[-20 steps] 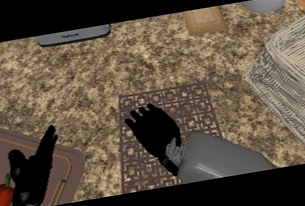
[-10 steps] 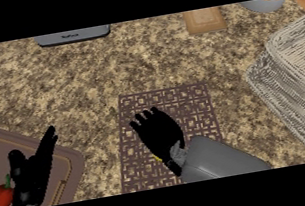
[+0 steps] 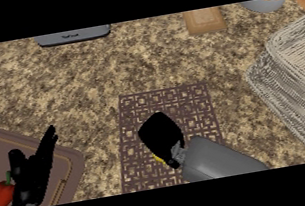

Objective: Pick the lemon from the placemat and place it in the basket

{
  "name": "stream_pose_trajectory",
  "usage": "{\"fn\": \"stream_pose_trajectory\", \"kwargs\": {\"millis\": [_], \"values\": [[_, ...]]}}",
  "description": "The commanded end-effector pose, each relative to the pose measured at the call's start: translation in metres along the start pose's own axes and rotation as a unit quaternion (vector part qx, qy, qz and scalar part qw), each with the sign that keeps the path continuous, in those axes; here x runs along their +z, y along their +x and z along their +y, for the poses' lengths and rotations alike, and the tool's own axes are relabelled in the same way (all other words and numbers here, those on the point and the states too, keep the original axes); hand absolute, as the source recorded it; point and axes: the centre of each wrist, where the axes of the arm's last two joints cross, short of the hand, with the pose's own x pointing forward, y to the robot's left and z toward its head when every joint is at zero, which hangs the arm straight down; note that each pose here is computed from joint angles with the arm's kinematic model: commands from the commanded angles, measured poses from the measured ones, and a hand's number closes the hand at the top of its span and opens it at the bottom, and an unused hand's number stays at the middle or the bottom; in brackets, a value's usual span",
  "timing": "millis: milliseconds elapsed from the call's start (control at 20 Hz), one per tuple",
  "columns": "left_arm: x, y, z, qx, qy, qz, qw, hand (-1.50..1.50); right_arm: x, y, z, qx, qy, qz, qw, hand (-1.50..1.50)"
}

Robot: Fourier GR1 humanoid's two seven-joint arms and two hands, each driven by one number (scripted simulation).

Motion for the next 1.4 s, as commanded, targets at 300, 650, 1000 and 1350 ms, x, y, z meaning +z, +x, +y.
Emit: {"fn": "stream_pose_trajectory", "kwargs": {"millis": [300,650,1000,1350], "values": [[0.015,-0.021,-0.010,0.011,-0.011,0.064,0.9978,0.00,-0.009,-0.013,0.015,0.055,-0.026,-0.012,0.998,1.50],[0.014,-0.026,0.019,0.020,0.029,0.073,0.9967,0.00,0.063,-0.035,0.082,0.001,-0.064,-0.001,0.998,1.50],[0.027,-0.040,0.017,0.038,0.050,0.084,0.9945,0.00,0.145,-0.043,0.098,-0.141,-0.173,-0.008,0.975,1.50],[0.038,-0.041,0.024,0.035,0.058,0.082,0.9943,0.00,0.211,-0.038,0.034,-0.361,-0.366,-0.071,0.855,1.50]]}}
